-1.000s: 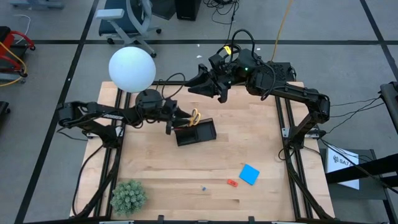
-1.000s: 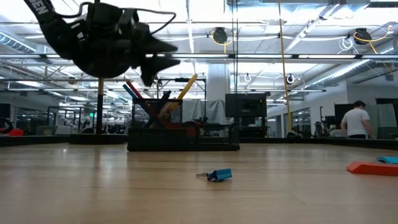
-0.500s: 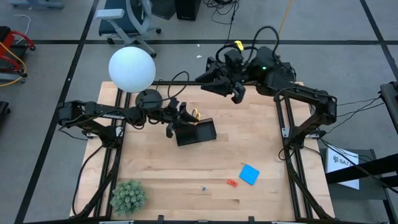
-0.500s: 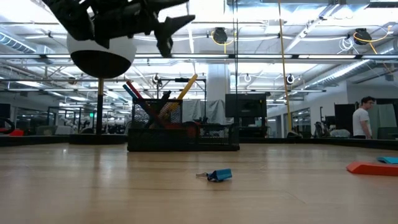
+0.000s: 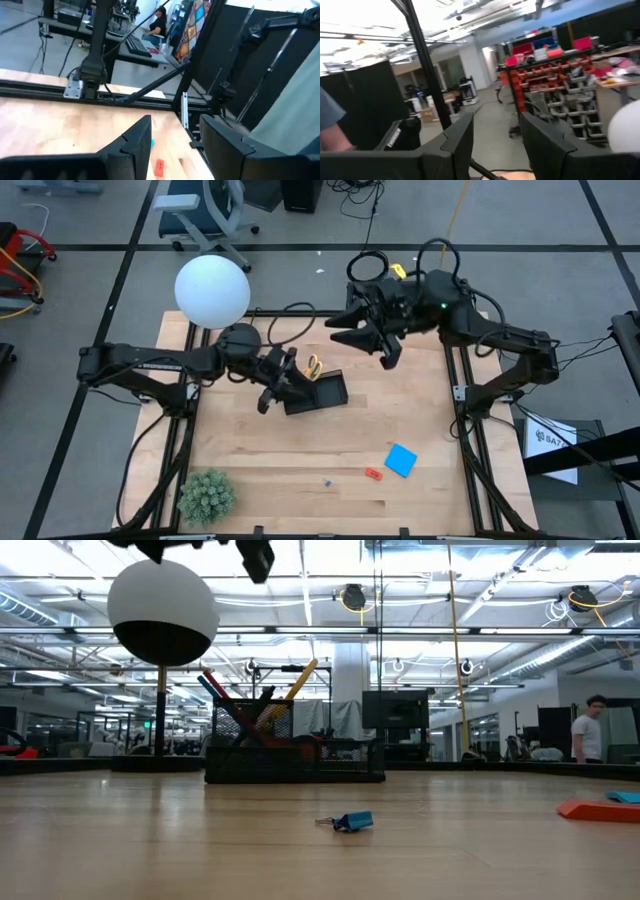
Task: Pick and place office supplies into organizer
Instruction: Put the orange eraser into the black organizer
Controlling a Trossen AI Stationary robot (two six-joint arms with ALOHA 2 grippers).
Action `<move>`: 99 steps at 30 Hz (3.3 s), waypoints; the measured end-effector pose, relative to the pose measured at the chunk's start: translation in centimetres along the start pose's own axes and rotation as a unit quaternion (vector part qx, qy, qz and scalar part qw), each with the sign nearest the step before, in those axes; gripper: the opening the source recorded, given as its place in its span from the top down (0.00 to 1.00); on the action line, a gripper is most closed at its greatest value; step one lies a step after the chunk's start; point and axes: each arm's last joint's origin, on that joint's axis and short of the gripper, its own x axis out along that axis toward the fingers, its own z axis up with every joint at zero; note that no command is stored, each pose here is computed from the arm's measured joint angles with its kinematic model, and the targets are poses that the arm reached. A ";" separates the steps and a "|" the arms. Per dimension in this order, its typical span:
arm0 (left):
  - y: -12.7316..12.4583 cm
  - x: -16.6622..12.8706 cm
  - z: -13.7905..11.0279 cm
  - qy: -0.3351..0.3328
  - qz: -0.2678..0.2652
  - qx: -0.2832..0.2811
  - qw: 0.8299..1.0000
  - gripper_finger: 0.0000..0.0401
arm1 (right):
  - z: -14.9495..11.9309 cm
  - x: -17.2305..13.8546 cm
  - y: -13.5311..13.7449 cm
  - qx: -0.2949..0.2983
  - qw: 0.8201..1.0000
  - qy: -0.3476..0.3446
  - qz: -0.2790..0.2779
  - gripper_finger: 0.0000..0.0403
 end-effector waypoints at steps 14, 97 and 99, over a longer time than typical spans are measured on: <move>-4.9 -3.9 1.5 0.057 0.109 0.044 0.991 0.60 | -1.7 -0.1 4.0 0.000 0.998 0.053 -0.039 0.62; -11.9 0.8 -2.4 0.074 0.100 0.006 0.992 0.60 | -36.1 -2.1 11.6 0.206 0.699 0.607 -0.317 0.62; -11.9 0.8 -2.4 0.074 0.100 0.007 0.992 0.60 | -36.5 -2.4 11.4 0.202 0.697 0.611 -0.318 0.62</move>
